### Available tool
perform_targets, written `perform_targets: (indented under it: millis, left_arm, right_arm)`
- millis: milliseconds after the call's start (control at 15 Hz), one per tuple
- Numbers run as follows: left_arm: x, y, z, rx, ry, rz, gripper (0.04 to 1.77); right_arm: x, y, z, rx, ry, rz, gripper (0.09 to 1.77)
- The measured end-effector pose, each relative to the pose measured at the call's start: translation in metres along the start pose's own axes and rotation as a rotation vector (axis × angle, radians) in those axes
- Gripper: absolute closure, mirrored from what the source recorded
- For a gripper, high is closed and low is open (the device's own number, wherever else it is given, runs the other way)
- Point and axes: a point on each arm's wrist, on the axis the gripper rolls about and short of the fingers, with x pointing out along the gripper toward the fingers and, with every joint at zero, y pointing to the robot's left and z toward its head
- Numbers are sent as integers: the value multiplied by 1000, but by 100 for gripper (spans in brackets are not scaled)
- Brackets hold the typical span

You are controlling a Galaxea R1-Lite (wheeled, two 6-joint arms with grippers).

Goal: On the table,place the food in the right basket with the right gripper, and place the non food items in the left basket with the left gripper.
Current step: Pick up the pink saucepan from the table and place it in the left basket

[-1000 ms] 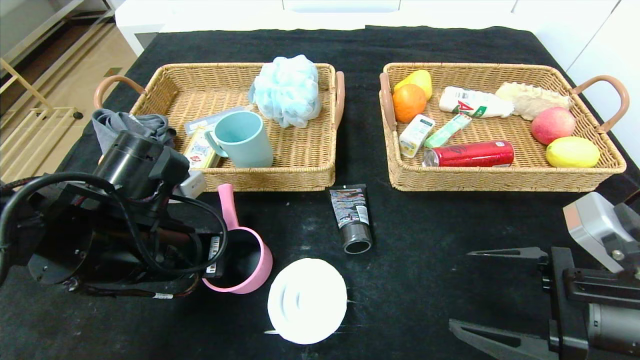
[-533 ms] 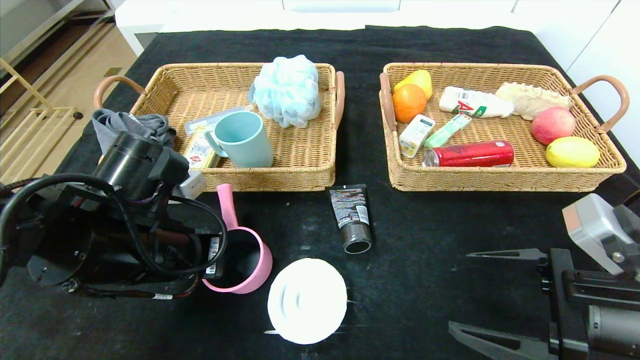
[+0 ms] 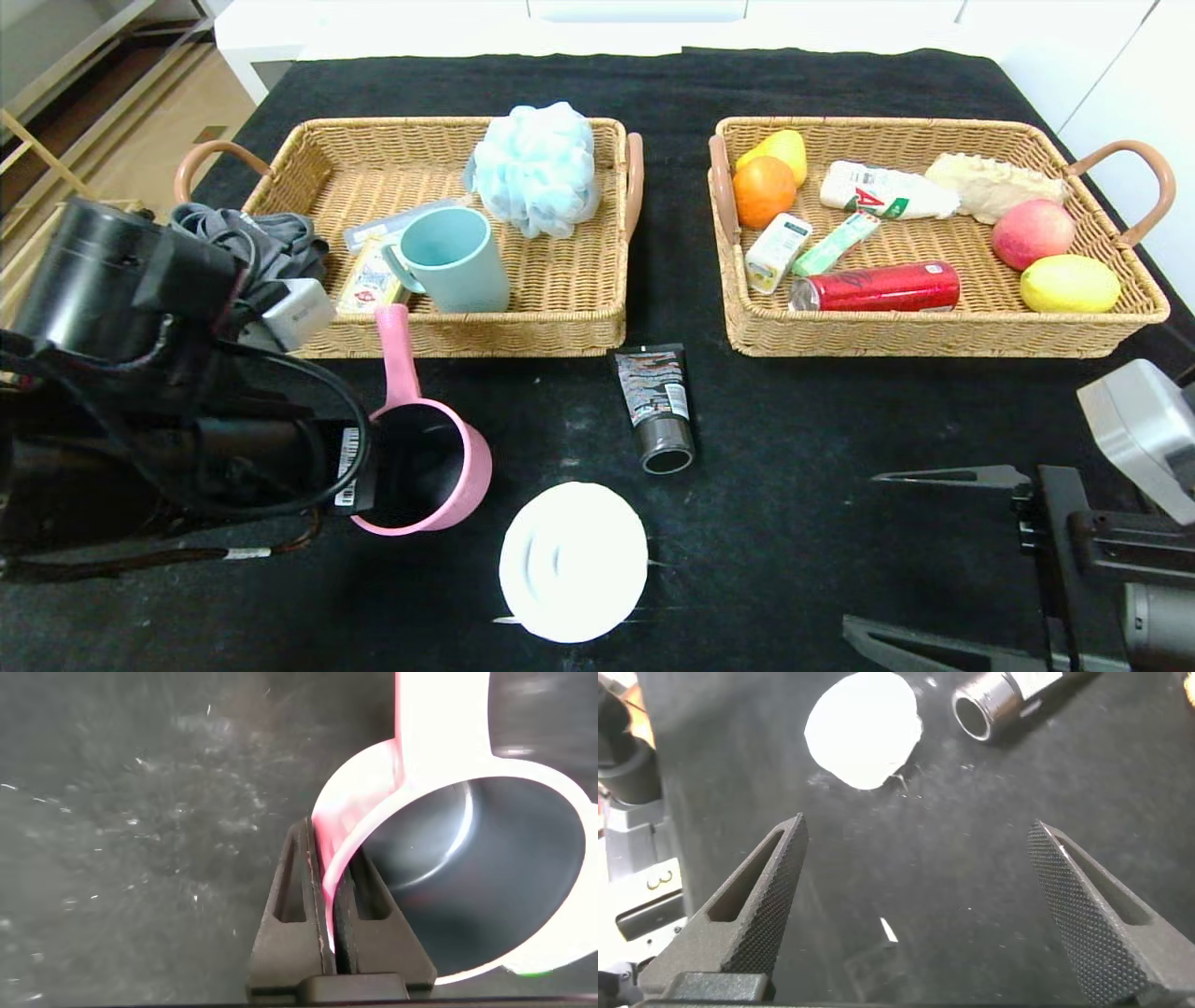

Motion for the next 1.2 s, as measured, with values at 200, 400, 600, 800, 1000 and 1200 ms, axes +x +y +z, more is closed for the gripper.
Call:
perform_targets:
  millis: [200,400,600,800,1000,1200]
  left_arm:
    - [-35,4,5,31,-109,-16,165]
    - [-60,21,17,14,-209,46,165]
    - [-68,40,32,48,-276,136,165]
    - [-64,52,52,25,-312,182,165]
    - [-53,58,78,9,-383,197,165]
    - [-44,67,101,-10,-425,226,165]
  right_arm:
    - [-2,2,1,-5,-9,2,15]
    - [-5,1,4,-7,-23,-7,15]
    - [-8,1,5,-12,-34,-12,15]
    - [-10,2,7,-15,-44,-18,15]
    - [-12,2,8,-16,-49,-21,15]
    - [-13,1,8,-17,-53,-28,15]
